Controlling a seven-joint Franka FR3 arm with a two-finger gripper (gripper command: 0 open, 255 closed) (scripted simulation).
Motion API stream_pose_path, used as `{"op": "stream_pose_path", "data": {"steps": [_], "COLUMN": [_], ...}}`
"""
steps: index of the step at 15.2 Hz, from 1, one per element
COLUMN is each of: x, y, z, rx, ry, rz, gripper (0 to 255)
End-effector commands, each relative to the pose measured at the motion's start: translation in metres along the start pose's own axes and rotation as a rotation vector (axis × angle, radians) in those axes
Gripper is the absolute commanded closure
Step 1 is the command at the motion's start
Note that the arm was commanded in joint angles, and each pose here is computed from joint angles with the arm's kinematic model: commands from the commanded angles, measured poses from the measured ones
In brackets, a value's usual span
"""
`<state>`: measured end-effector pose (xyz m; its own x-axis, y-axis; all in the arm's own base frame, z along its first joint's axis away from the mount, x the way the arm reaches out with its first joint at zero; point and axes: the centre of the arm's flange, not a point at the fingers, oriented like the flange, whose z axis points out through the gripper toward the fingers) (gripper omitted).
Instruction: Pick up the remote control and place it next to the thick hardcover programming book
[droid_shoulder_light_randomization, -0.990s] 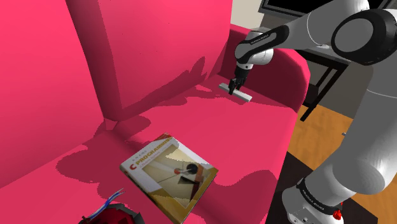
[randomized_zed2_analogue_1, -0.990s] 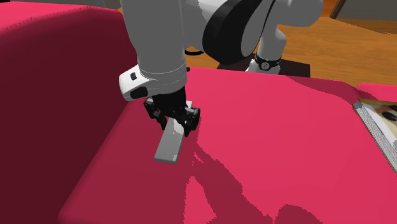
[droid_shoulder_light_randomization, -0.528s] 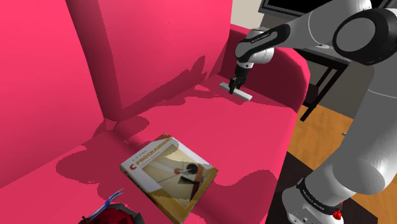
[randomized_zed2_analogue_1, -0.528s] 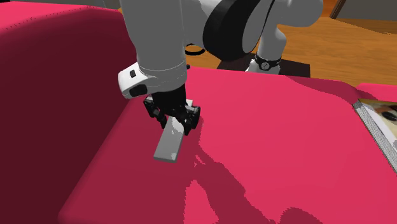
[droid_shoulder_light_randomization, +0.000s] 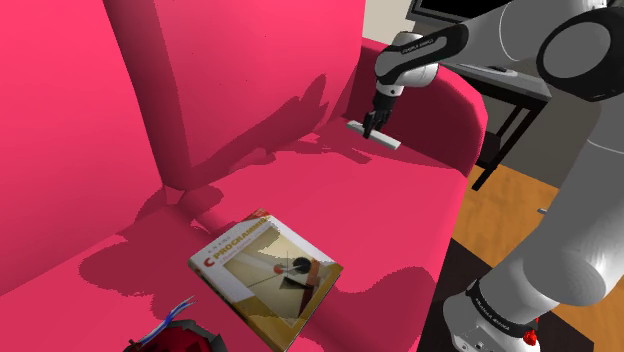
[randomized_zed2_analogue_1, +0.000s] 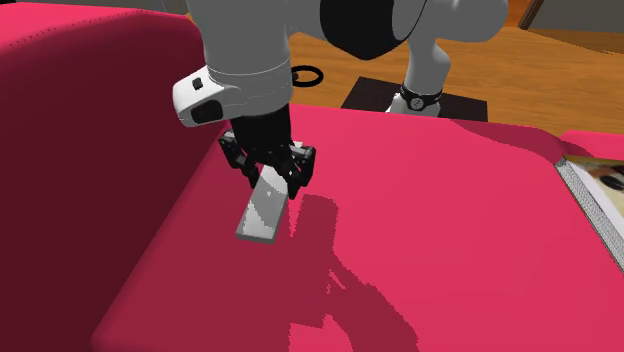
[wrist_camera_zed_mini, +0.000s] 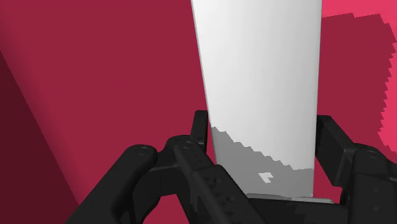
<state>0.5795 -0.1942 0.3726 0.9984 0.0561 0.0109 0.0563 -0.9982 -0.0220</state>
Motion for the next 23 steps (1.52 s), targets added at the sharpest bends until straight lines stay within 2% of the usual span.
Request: {"op": "stream_pose_path", "data": {"steps": [1,10,23], "x": [0.0,0.0,-0.091], "y": [0.001,0.0,-0.145], "z": [-0.011,-0.054,-0.053], "rx": [0.0,0.0,0.0], "ry": [0.0,0.0,0.0], "rz": [0.0,0.0,0.0], "gripper": [255,255,255]}}
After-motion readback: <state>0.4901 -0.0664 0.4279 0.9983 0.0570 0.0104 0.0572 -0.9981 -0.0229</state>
